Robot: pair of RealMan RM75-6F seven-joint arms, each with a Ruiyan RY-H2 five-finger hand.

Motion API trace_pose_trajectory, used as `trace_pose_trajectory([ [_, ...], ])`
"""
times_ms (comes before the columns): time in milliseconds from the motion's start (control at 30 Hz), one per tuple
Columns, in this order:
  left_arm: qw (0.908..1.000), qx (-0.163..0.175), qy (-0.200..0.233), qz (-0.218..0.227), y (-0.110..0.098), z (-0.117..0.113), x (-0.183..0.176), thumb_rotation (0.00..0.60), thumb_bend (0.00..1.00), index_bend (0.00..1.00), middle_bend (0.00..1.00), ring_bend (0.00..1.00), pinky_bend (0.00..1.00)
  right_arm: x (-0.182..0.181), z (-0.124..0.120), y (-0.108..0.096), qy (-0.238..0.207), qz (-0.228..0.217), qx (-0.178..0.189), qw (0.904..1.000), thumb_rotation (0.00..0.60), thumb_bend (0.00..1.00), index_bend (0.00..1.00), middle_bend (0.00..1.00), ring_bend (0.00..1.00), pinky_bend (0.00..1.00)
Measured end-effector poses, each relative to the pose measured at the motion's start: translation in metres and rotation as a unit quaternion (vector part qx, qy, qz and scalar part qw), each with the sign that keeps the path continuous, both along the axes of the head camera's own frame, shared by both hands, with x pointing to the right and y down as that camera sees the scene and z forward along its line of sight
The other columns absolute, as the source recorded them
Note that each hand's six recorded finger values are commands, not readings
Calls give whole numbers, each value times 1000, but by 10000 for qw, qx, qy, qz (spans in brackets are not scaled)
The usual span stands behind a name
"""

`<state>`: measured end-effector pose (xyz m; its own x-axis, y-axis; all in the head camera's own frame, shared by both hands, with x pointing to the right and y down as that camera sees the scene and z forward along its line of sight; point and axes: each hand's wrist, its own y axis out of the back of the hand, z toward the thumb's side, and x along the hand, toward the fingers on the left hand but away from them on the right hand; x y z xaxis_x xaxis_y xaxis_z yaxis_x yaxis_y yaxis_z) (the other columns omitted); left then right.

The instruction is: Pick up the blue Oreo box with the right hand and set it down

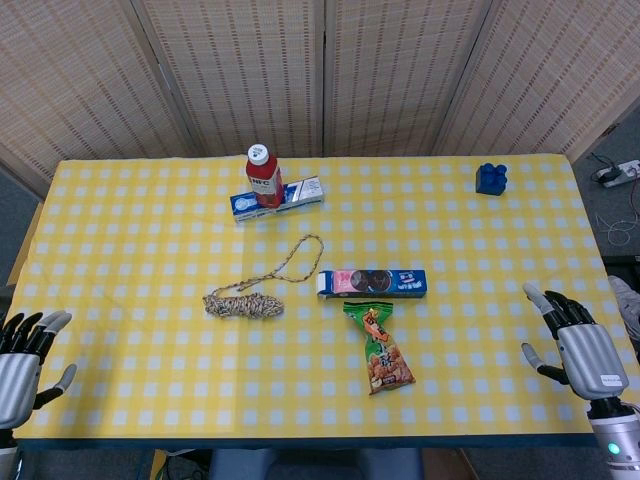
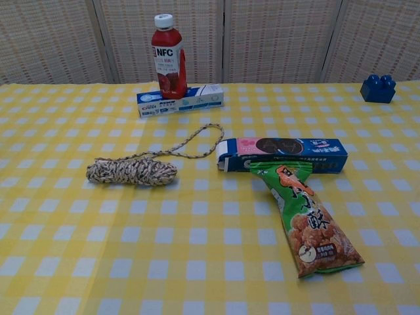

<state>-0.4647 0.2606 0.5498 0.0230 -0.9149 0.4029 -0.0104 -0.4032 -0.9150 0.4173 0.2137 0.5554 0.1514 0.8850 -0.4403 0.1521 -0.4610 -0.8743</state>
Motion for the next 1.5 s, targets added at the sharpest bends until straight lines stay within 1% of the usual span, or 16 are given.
trace_pose_trajectory([
  [300, 10000, 6, -9, -12, 2, -1, -1, 600, 331, 202, 187, 112, 47, -1, 0, -1, 14, -34, -6, 10000, 600, 299, 90, 208, 131, 186],
  [533, 10000, 30, 18, -12, 3, -3, 0, 600, 331, 203, 187, 112, 47, -3, -2, -8, 64, -56, 35, 10000, 600, 298, 90, 208, 131, 185],
  [633, 10000, 34, 27, -9, 3, -3, 1, 600, 331, 202, 187, 112, 47, -8, -2, -15, 130, -136, 0, 9998, 600, 298, 91, 208, 131, 186],
  [833, 10000, 47, 40, -12, 5, -5, 1, 600, 331, 202, 187, 112, 47, -28, 8, -38, 213, -416, -180, 9987, 600, 284, 90, 208, 131, 185],
  [900, 10000, 51, 43, -18, 6, -5, 0, 600, 331, 202, 187, 112, 47, -38, 14, -48, 231, -562, -267, 9978, 600, 266, 90, 207, 131, 186],
  [1033, 10000, 66, 49, -17, 6, -7, 1, 600, 331, 202, 187, 112, 47, -61, 27, -67, 267, -855, -419, 9951, 600, 199, 90, 207, 131, 185],
  [1200, 10000, 69, 59, 15, 6, -7, 4, 600, 331, 202, 187, 112, 47, -94, 53, -86, 296, -1184, -587, 9908, 600, 180, 131, 207, 131, 186],
  [1300, 10000, 68, 54, 21, 6, -8, 4, 600, 331, 202, 187, 112, 47, -107, 70, -95, 326, -1249, -705, 9891, 600, 180, 146, 207, 131, 186],
  [1500, 10000, 62, 44, 3, 6, -9, 2, 600, 331, 203, 187, 112, 47, -121, 103, -112, 435, -1219, -993, 9866, 600, 180, 178, 226, 131, 186],
])
